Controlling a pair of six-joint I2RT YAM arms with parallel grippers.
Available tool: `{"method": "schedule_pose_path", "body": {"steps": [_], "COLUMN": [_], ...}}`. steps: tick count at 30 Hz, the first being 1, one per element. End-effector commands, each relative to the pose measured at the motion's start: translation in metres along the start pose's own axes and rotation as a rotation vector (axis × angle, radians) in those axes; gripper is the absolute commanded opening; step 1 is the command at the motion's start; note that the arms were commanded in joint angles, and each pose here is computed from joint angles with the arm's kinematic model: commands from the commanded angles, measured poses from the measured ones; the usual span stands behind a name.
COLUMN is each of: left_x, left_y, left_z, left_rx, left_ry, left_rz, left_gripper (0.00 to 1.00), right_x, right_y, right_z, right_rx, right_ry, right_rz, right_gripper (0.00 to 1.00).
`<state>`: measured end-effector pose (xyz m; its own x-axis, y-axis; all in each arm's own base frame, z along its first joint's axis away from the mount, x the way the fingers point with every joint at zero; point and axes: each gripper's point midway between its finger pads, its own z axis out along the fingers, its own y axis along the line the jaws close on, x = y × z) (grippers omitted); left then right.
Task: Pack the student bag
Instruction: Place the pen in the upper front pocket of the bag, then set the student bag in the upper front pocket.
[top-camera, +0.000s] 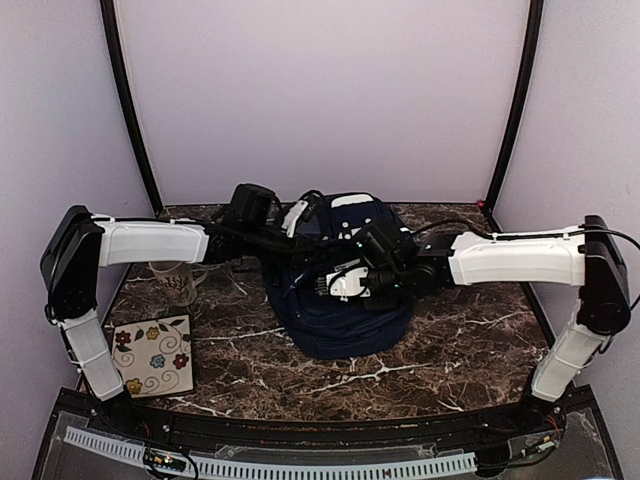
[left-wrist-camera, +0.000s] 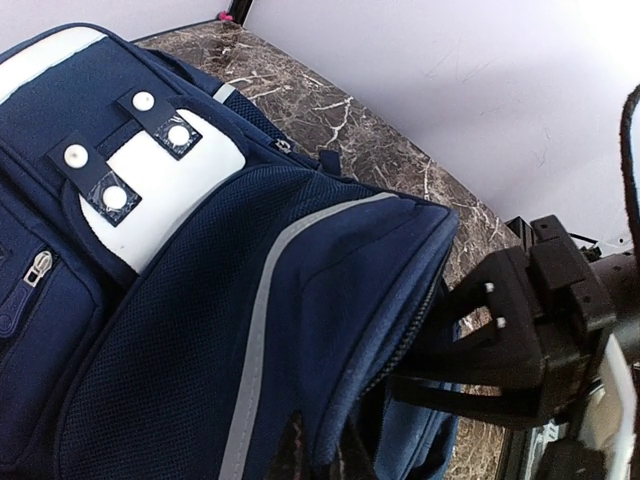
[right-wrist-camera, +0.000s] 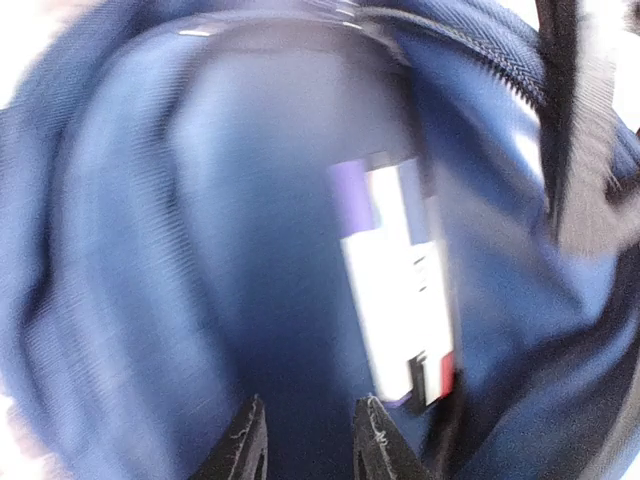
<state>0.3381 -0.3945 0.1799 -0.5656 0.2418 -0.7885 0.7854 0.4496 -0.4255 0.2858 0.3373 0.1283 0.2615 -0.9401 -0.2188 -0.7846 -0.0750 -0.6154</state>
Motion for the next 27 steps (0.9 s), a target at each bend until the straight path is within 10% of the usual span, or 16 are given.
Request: {"method": "schedule_pose_path", "body": {"steps": [1, 11, 21, 27], "left_x": [-0.012, 0.044, 0.043, 0.058], "left_y": [0.0, 0.003, -0.023, -0.015], "left_z": [0.003, 0.035, -0.007, -0.061], "left_rx": [-0.021, -0.126, -0.2, -0.316], "left_ry": [-0.02, 0.224, 0.243, 0.141], "left_rz": [0.029, 0.12, 0.279, 0.256], "left_gripper": [0.0, 0.0, 0.61, 0.69], "right_x": [0.005, 0.097, 0.067, 0.031], "right_y": [0.037, -0.049, -0.101, -0.083], "right_z": [-0.053, -0.098, -0.068, -0.011], "right_rx": [-0.175, 0.1, -0.036, -0.27], "right_ry": [-0.106, -0.185, -0.367, -0.409], "right_rz": [0.083, 0.444, 0.641, 0.671], "right_gripper": [0.31, 0.37, 0.39, 0.34]}}
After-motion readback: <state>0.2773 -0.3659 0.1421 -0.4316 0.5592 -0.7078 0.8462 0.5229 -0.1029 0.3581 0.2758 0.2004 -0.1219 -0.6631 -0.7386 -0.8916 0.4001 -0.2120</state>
